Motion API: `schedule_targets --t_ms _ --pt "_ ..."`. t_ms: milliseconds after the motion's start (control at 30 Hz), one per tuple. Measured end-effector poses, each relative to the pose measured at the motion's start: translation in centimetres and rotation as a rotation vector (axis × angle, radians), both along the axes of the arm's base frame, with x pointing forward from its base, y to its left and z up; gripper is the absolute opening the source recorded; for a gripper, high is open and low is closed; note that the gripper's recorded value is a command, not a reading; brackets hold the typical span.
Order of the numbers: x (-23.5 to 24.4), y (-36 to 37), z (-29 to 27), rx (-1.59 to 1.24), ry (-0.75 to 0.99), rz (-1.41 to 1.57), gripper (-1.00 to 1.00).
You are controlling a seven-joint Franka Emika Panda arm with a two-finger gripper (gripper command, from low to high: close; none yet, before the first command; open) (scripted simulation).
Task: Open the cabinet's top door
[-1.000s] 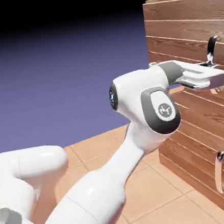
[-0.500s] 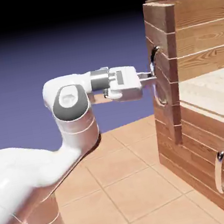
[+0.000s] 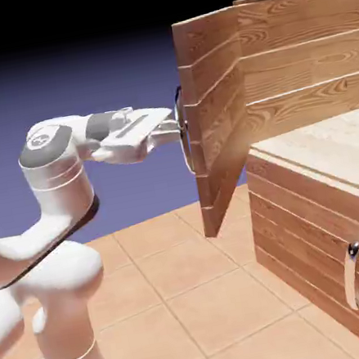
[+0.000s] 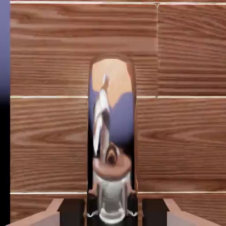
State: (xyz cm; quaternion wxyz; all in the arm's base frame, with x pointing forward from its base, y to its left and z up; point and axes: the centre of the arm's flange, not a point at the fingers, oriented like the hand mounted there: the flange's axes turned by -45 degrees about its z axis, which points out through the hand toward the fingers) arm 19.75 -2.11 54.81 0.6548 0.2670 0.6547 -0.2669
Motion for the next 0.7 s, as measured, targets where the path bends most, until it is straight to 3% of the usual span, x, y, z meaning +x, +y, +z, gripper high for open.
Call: schedule_targets --t_ms 700 --pt "-3.8 14.1 0.0 0.000 0.000 -0.352 -1.00"
